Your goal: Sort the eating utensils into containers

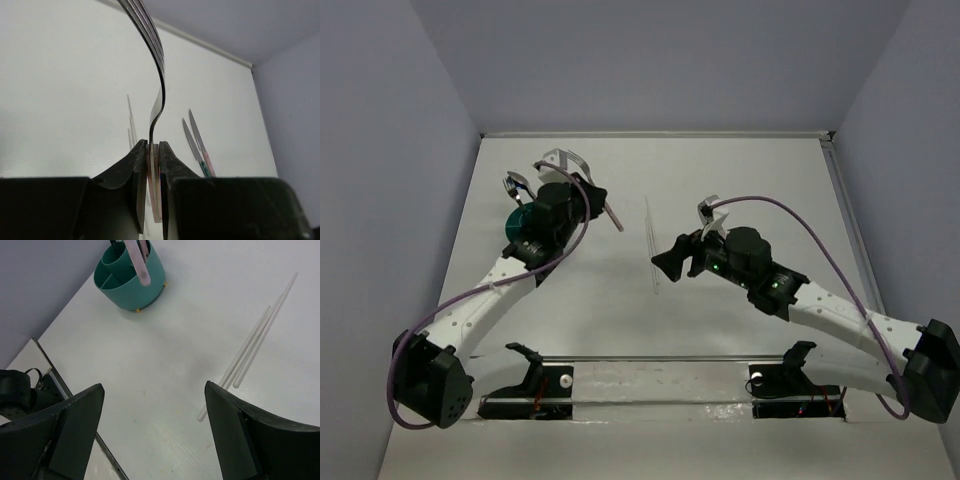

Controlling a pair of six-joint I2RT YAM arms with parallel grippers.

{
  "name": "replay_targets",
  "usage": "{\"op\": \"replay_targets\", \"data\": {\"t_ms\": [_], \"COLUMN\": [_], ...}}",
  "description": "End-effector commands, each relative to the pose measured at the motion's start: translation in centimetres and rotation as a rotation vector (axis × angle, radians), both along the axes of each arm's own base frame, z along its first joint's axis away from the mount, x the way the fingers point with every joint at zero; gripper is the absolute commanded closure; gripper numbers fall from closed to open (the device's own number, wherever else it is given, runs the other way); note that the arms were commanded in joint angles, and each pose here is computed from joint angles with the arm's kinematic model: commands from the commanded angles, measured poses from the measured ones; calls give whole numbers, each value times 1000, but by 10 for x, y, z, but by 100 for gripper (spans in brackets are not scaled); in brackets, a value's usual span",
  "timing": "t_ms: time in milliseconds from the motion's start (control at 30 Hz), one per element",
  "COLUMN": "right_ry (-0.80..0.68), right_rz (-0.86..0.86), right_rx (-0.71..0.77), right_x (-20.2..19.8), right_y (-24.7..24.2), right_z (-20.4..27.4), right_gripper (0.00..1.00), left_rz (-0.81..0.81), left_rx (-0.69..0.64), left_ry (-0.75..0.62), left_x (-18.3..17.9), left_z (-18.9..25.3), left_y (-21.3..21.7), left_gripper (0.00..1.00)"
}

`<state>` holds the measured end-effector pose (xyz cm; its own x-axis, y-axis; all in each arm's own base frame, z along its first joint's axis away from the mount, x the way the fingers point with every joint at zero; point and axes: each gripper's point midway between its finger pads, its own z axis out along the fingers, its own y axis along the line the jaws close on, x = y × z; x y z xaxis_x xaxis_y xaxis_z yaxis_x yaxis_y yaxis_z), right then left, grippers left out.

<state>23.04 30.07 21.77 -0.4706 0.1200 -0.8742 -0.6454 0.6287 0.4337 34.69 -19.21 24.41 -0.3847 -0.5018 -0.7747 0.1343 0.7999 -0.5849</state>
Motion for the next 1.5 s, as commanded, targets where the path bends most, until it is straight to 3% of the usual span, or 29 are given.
{"op": "replay_targets", "data": {"t_ms": [0, 267, 433, 933, 1467], "right_ry": [-45, -49, -70, -68, -49], "right_rz": [-53, -171, -173, -184, -183], "right_rx": [-65, -64, -17, -31, -47], "right_x": [-1, 5, 0, 2, 5], "right_y": [-20, -43, -47, -49, -44], "right_z": [-1, -3, 9, 6, -3], "right_gripper": [13, 13, 13, 15, 16], "left_rz": [212, 627, 780, 821, 764], "left_rx": [108, 378, 456, 516, 441], "left_ry": [-88, -68, -67, -74, -119], "left_x": [19, 26, 27, 31, 40], "left_z": [52, 61, 51, 3, 12], "left_y": [73, 199, 239, 248, 234], "left_gripper": [100, 100, 100, 100, 100]}}
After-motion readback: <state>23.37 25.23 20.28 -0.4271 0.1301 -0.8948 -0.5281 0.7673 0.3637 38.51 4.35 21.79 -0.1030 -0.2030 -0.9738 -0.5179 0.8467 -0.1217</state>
